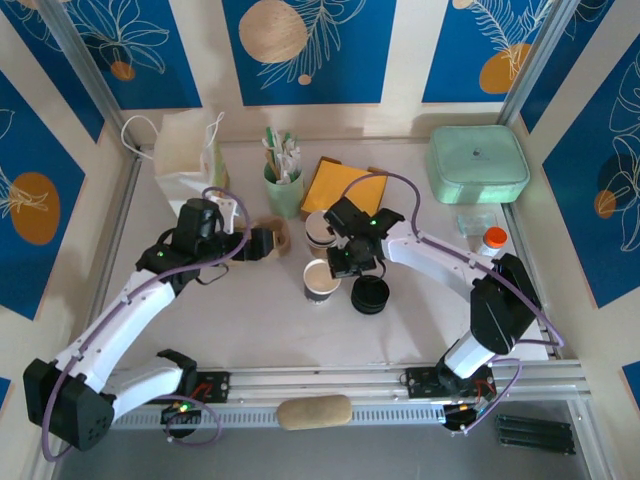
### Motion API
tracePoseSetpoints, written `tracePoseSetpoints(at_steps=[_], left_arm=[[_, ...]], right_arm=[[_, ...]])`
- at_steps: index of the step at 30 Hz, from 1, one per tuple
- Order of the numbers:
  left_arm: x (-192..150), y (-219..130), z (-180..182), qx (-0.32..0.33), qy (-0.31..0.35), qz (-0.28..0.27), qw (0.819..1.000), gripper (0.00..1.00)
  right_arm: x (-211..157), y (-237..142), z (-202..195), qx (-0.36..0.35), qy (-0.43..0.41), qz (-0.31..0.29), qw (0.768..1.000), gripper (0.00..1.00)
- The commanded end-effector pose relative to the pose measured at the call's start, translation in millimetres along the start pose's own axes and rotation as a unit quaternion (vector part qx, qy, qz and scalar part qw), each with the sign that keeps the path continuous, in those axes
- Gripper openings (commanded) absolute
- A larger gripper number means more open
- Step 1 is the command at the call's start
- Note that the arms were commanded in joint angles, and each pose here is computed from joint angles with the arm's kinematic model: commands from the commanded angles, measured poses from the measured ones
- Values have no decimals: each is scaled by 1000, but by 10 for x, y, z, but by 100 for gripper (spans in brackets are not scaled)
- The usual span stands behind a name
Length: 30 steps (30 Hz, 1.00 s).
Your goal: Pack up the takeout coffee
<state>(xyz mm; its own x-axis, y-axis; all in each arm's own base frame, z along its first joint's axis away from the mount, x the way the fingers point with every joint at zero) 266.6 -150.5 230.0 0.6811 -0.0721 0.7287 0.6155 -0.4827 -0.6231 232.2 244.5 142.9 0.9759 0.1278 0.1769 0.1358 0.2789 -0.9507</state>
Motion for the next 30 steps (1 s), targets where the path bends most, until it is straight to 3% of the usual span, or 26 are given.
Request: tracePoseSetpoints(at_steps=[1,9,25,30], left_arm=[[141,-50,-66,-3,2,-20,1000,99],[138,-34,-84,-4,3,-18,1000,99],[119,-26,-104,-5,8,-15,1000,99],[131,-55,-116,-6,10,-16,1000,100]], right_arm=[[-159,29,19,-6,-4,24,1000,0],[-215,33,42,-28,-21,25,999,2],[-131,-334,260,3,-40,-2,999,36],[-127,-603,103,11,-14,-29,999,41]])
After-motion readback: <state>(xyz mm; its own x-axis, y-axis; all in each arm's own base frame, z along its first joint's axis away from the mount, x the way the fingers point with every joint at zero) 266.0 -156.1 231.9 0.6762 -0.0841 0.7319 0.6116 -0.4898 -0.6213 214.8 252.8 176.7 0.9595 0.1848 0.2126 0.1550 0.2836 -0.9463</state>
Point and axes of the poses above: each hand's point on the last joint's axis, 136 mm out from that joint toward the fingers, its own y axis out along the fingers, its own z axis along the line the jaws close on, x = y × z, the point moved 3 cm from there along -y, back along the fingers, and after that the axes turned 7 degrees about y, right-handed, at the moved point
